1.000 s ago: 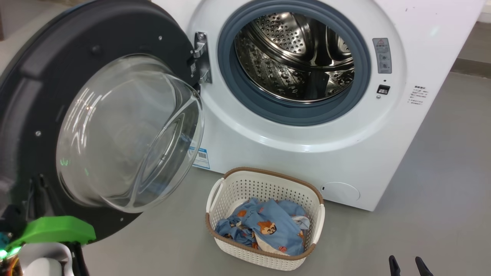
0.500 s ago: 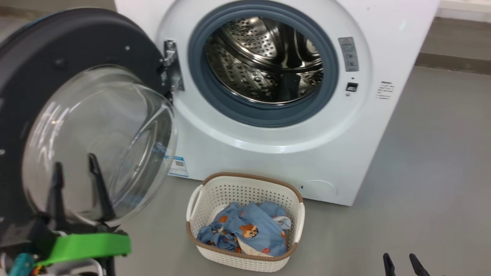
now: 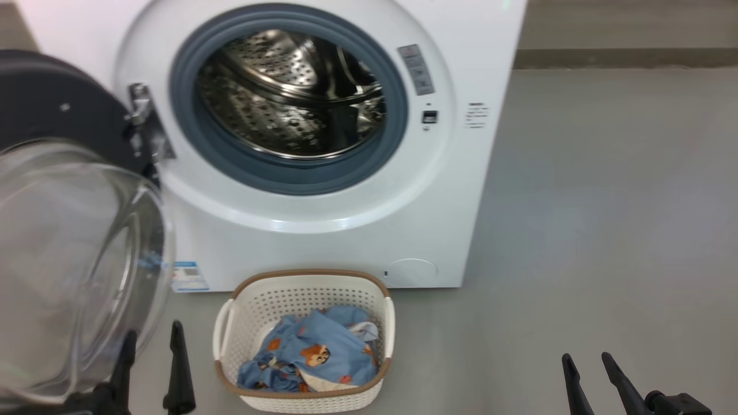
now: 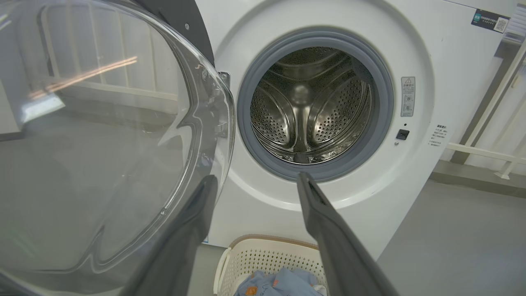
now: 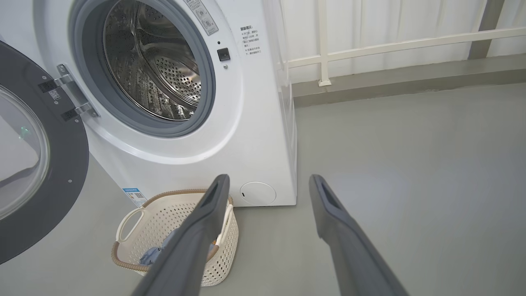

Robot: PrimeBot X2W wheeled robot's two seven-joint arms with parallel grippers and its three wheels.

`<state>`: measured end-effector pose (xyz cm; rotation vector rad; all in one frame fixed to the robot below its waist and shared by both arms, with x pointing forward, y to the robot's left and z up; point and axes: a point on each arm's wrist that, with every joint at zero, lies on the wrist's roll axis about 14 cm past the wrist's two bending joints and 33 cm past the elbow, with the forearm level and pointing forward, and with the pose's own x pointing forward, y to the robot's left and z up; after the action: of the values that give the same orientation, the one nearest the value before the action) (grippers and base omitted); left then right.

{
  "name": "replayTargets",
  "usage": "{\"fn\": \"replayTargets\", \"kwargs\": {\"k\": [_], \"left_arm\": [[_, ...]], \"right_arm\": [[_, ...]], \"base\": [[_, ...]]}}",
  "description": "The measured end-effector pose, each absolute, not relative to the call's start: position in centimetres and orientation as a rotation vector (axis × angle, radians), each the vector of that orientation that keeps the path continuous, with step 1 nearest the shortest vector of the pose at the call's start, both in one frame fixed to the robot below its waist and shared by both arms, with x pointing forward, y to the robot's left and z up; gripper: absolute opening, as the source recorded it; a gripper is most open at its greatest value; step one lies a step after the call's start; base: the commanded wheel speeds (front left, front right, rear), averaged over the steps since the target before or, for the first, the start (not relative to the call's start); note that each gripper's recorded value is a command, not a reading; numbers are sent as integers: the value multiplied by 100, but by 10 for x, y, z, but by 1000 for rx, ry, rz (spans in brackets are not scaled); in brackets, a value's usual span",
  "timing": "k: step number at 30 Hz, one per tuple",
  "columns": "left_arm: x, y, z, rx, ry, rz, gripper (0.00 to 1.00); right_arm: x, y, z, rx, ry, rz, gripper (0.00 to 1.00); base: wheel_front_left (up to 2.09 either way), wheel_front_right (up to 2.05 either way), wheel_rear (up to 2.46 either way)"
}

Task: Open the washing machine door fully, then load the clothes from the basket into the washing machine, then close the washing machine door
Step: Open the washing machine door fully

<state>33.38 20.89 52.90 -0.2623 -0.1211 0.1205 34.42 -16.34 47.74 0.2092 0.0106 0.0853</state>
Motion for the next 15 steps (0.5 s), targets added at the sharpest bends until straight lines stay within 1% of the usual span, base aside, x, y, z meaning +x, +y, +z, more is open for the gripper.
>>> {"fn": "replayTargets", "kwargs": {"k": [8,10,15], "left_arm": [[342,181,479,-273,27,22,100],[341,178,467,-303,62,21,100],[334,185,449,-307,108,46,100]], "right_arm": [[333,-191,475,204,7,-4,100],[333,-193,473,204,14,-11,100],[336,-190,470,193,25,2,100]], "base": [[0,0,0],[0,0,0],[0,0,0]]}}
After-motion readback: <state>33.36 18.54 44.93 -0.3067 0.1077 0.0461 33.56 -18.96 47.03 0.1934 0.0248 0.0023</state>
